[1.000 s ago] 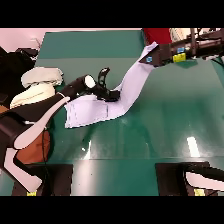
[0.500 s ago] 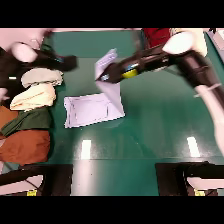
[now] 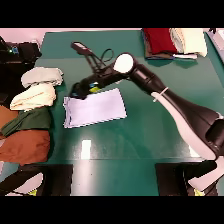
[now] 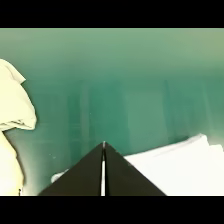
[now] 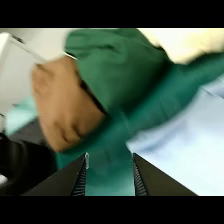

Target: Fold the shirts.

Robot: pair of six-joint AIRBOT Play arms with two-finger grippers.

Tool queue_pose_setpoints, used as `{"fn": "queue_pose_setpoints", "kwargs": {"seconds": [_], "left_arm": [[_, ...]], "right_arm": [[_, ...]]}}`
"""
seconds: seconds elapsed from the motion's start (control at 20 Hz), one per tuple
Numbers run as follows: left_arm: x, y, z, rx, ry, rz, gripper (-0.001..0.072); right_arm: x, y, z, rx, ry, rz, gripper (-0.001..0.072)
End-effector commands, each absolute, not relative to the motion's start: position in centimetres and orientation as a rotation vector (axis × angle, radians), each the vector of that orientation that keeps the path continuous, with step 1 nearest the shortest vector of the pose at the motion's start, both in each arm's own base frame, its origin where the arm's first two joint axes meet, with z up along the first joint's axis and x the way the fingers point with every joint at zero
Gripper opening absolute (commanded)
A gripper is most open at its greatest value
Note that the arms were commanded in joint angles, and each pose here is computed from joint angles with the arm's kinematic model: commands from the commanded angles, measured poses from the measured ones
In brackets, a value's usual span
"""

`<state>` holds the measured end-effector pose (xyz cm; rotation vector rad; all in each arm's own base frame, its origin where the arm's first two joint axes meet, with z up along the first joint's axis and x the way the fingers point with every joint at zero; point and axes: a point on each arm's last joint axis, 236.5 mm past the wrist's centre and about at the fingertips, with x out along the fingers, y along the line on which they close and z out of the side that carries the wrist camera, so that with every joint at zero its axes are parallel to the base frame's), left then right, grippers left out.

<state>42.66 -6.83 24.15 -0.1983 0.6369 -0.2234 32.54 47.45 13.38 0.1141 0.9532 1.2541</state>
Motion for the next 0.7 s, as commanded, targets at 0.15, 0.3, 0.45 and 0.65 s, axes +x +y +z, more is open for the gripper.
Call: {"fn": "queue_pose_setpoints", "kwargs": {"seconds": [0.15,0.3,0.45,0.65], "left_arm": [[41.6,-11.1,24.4,-0.136,0.635,-0.329,0.0026],[41.4,-12.3,24.7,-0.140,0.626,-0.361,0.0025],[41.5,-12.4,25.0,-0.149,0.616,-0.366,0.0026],[41.6,-12.4,25.1,-0.151,0.608,-0.366,0.0025]], "right_arm": [[37.5,29.2,3.3,0.190,1.225,0.812,0.0337],[38.4,23.3,-1.4,0.352,1.299,0.647,0.0591],[39.2,22.9,-4.4,0.515,1.344,0.591,0.0591],[39.5,28.1,-6.5,0.522,1.399,0.684,0.0591]]}}
